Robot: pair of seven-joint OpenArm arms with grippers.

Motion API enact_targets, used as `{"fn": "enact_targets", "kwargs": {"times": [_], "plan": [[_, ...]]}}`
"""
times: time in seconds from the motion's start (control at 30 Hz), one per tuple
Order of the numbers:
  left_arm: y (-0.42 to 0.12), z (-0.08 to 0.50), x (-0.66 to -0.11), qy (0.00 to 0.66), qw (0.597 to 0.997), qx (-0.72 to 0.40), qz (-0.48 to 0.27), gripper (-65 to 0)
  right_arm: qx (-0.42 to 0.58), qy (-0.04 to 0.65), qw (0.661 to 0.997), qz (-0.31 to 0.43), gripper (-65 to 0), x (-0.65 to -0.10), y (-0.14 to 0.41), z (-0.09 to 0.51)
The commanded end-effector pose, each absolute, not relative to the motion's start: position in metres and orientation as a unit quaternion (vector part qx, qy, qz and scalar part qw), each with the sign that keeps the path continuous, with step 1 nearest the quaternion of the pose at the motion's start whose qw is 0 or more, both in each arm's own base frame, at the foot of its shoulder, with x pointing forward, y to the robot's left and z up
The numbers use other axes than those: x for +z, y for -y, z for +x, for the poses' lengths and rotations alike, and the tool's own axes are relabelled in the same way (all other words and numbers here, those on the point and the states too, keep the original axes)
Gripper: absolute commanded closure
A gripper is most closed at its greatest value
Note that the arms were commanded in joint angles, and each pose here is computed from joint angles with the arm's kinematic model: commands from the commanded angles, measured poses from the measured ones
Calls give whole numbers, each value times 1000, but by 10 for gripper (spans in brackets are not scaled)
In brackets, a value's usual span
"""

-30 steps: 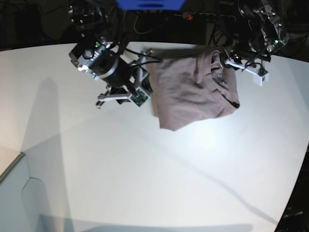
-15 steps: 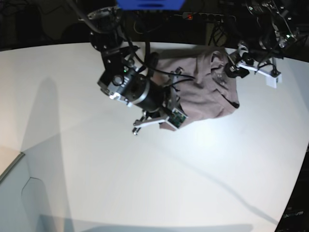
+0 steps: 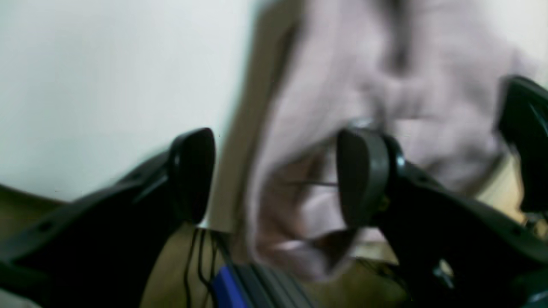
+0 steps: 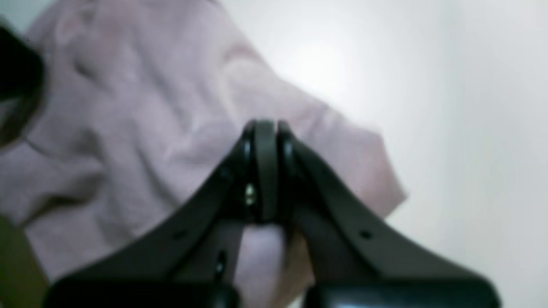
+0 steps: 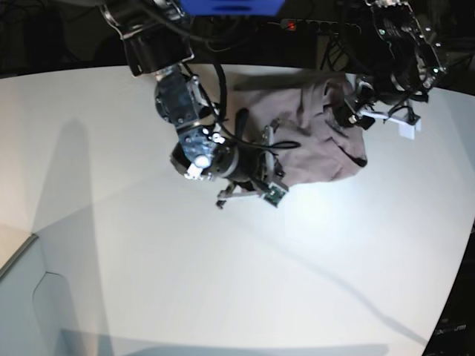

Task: Layout the t-shirt on the table in an organized manner, then fold the t-shirt properly
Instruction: 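Press and smooth the folded bundle with both grippers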

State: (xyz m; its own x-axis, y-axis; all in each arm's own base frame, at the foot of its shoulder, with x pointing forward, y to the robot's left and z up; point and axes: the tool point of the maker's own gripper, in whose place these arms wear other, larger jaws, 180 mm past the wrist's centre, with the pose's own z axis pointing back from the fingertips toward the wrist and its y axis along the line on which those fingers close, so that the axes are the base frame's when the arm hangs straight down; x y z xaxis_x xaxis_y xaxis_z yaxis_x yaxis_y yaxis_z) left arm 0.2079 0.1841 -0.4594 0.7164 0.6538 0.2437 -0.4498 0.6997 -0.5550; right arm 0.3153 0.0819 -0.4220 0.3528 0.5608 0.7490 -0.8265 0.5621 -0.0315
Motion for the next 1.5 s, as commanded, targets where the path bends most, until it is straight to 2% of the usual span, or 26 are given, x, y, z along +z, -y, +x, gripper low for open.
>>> {"fn": "enact_targets", "kwargs": {"times": [0.0,0.13,0.5,0.77,0.87,1.1,1.27,1.47], "plan": [[-187,214,-458,221,894,311,-236,-431,421,401,792,184,0,-403,-85,331],[-180,212,-473,197,892,323,-248,-431,402,399,804,183,0,-409,-74,333],[-159,222,-472,189,898,296,-264,-431,409,384,813,152,0,-423,-39,331],[-177,216,-434,244,904,265,-229,-431,405,470,774,123,0,-357,-36,335],[-182,210,-418,265,907,250,-213,-431,403,482,769,121,0,-349,-36,330],[-186,231,-398,301,900,238,-208,-433,401,467,778,127,0,-360,-34,311],[-179,258,-409,291,893,250,-235,-433,406,448,787,122,0,-375,-23,298],[-176,272,-422,267,903,232,-243,-433,381,439,808,97,0,-384,10,301]]}}
